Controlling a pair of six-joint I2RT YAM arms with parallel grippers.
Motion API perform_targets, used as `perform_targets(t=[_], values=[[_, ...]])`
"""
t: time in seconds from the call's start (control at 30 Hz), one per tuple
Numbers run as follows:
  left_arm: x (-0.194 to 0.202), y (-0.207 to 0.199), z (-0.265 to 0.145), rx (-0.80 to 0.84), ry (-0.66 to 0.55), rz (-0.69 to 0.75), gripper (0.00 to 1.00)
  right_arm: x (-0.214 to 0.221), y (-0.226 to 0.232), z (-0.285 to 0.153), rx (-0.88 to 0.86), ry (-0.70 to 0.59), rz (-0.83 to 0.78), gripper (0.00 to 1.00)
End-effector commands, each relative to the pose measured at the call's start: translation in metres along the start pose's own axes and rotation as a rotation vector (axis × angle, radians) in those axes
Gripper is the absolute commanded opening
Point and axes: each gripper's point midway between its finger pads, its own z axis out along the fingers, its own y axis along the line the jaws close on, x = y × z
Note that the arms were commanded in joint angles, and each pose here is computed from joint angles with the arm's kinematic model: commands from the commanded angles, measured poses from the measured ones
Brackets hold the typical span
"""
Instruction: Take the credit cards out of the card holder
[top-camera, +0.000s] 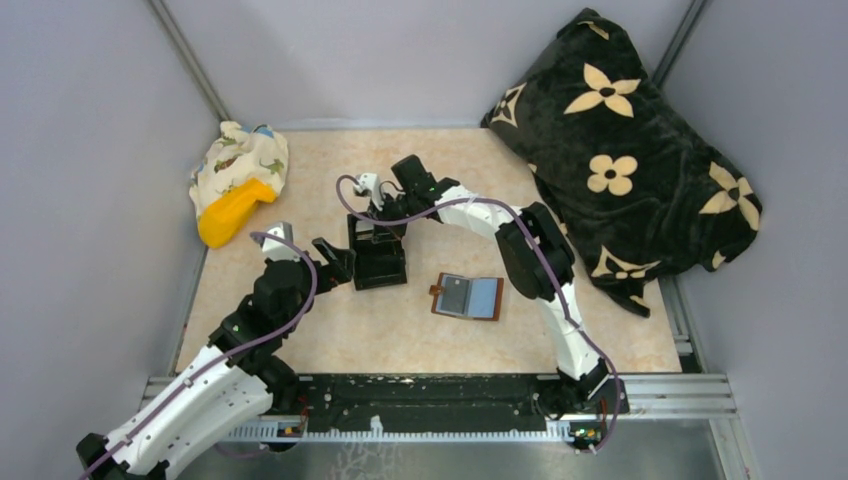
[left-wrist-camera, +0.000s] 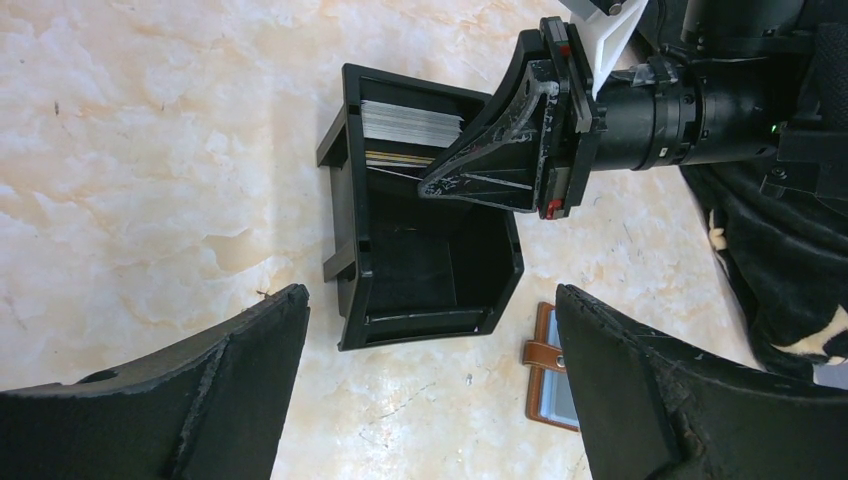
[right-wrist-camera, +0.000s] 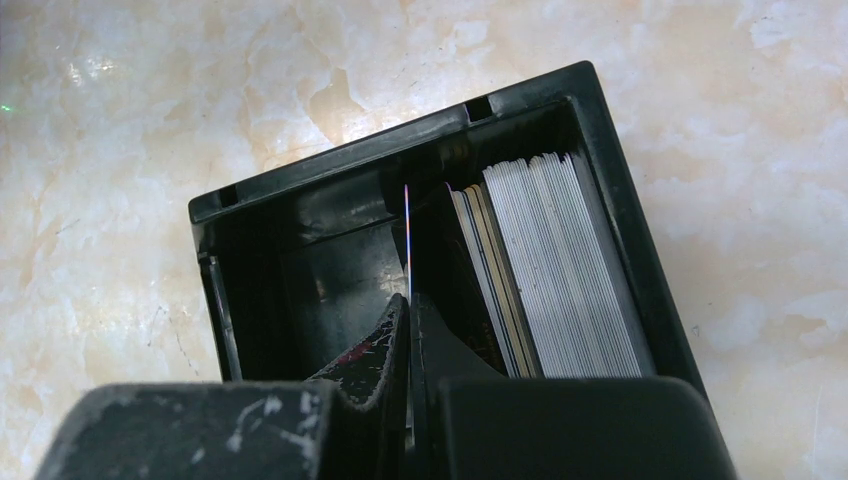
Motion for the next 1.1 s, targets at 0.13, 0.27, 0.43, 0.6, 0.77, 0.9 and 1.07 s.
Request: perform_targets(t=[0.13,0.27,0.43,0.6,0.77,0.9,1.07], values=[[-0.006,-0.001,0.0,0.006,-0.022,0.018,0.98,-0.016,0.003,0.009,-0.008,-0.043,-0.062,0.0],[-0.006,0.0,0.0,0.005,-0.022,0.024,0.98,-0.014,0.004,0.013,-0.013,-0.038,-0.064,0.0],[-0.006,0.002,-0.001,0.0,-0.026,0.025,0.98,-0.01,0.0,0.018,-0.006,-0.027,-0.06,0.0],[-0.005,0.0,0.0,0.006,-0.019,0.033,0.99,-0.005,-0.002,0.02,0.002,-0.016,-0.056,0.0],[-0.004,0.0,0.001,0.006,-0.019,0.038,0.99,-0.004,-0.004,0.021,0.013,-0.011,-0.057,0.0],[-0.004,0.0,0.001,0.008,-0.017,0.038,0.99,-0.005,-0.006,0.02,0.023,-0.01,-0.056,0.0],[-0.003,-0.001,0.001,0.012,-0.015,0.038,0.99,-0.013,-0.012,0.016,0.071,-0.035,-0.065,0.01]])
